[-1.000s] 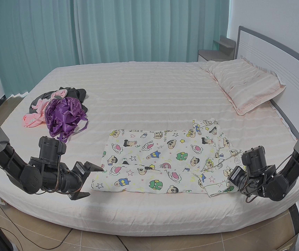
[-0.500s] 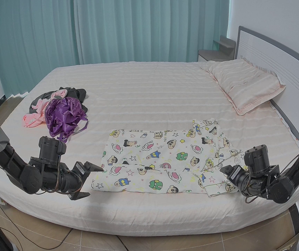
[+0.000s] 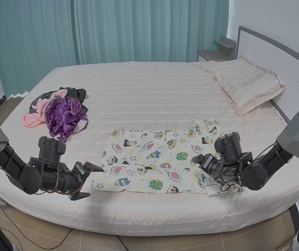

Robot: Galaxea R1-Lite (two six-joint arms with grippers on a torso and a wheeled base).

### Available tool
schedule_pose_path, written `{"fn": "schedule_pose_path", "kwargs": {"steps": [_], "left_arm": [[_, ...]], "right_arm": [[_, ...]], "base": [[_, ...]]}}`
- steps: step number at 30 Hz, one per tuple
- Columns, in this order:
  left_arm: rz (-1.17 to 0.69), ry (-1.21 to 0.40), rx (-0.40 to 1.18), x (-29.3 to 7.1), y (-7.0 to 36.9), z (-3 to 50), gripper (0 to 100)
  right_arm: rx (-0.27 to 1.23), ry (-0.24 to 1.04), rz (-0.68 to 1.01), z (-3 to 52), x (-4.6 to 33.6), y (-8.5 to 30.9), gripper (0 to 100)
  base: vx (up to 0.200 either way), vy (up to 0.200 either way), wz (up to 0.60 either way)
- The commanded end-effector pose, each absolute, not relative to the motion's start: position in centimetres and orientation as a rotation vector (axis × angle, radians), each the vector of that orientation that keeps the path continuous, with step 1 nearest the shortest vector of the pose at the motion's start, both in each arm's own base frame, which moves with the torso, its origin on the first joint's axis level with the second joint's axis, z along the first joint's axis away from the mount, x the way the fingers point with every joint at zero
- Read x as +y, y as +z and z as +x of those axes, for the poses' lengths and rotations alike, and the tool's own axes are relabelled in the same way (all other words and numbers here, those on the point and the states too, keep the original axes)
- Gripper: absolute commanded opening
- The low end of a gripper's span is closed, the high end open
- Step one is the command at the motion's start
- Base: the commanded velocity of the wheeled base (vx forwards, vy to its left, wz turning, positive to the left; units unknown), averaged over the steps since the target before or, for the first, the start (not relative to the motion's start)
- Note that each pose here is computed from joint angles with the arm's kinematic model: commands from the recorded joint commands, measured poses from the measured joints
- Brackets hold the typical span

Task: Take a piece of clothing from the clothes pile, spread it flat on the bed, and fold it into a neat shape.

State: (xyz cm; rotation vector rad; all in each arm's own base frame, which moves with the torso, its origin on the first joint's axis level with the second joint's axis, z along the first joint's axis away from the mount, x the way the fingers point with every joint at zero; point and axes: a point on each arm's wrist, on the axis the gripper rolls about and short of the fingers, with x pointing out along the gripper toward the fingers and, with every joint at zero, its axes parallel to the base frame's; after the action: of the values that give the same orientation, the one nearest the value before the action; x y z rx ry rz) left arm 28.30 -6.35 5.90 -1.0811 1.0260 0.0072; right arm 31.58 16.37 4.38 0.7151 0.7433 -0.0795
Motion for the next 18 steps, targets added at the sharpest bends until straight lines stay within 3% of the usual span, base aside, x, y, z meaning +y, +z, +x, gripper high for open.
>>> {"fn": "schedule_pose_path", "kwargs": {"steps": [1,8,18], "left_arm": [[-1.087,-0.006,1.036,-6.3,6.0,28.1,100],[-1.088,-0.006,1.033,-6.3,6.0,28.2,100],[-1.088,-0.005,1.035,-6.3,5.9,28.2,100]], "right_arm": [[0.846,-0.047,0.638,32.6,20.5,0.2,100],[0.865,-0.053,0.606,33.7,21.2,-2.2,100],[0.799,-0.032,0.591,36.1,21.5,-1.8,100]], "base": [[0.000,0.000,0.00],[0.000,0.000,0.00],[0.000,0.000,0.00]]}}
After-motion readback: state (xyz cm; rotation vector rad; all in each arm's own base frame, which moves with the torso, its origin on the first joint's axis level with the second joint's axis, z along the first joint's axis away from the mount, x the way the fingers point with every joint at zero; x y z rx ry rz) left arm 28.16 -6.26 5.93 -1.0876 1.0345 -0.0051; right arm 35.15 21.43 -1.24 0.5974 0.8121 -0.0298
